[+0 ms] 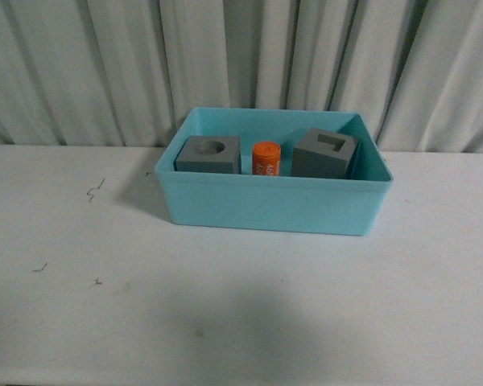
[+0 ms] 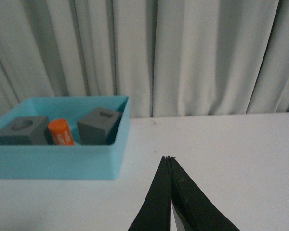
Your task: Place gray and orange parts in blue box
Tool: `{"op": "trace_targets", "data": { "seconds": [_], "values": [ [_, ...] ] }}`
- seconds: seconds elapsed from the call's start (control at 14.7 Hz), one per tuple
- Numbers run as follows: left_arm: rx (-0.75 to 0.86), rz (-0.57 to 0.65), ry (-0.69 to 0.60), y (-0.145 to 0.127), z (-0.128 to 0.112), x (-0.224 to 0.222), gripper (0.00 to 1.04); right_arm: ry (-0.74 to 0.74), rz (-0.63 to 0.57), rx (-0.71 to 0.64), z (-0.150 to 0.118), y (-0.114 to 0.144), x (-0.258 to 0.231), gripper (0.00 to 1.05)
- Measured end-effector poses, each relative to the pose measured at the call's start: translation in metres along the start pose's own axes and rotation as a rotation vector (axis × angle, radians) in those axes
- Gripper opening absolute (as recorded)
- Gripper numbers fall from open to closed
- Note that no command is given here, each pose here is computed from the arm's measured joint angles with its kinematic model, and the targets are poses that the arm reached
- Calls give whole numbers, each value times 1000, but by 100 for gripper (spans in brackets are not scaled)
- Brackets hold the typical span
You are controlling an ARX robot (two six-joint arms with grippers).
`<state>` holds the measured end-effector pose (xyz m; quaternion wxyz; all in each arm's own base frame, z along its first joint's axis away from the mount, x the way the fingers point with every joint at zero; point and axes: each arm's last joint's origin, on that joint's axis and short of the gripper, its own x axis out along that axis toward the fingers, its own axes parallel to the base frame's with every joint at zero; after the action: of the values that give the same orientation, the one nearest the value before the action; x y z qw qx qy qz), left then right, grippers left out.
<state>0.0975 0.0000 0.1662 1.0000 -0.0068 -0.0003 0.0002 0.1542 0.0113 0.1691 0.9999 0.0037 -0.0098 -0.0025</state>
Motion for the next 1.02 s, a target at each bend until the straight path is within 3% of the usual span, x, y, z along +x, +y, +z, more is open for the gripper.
{"op": "trace_targets", "data": {
  "seconds": [0.14,1.02],
  "values": [
    [0,0,0,0,0,0,98,37,-14,-4,-7,-13,-11,2],
    [0,0,0,0,0,0,98,7,-3,-4,2,-12,-38,2]
  ]
}}
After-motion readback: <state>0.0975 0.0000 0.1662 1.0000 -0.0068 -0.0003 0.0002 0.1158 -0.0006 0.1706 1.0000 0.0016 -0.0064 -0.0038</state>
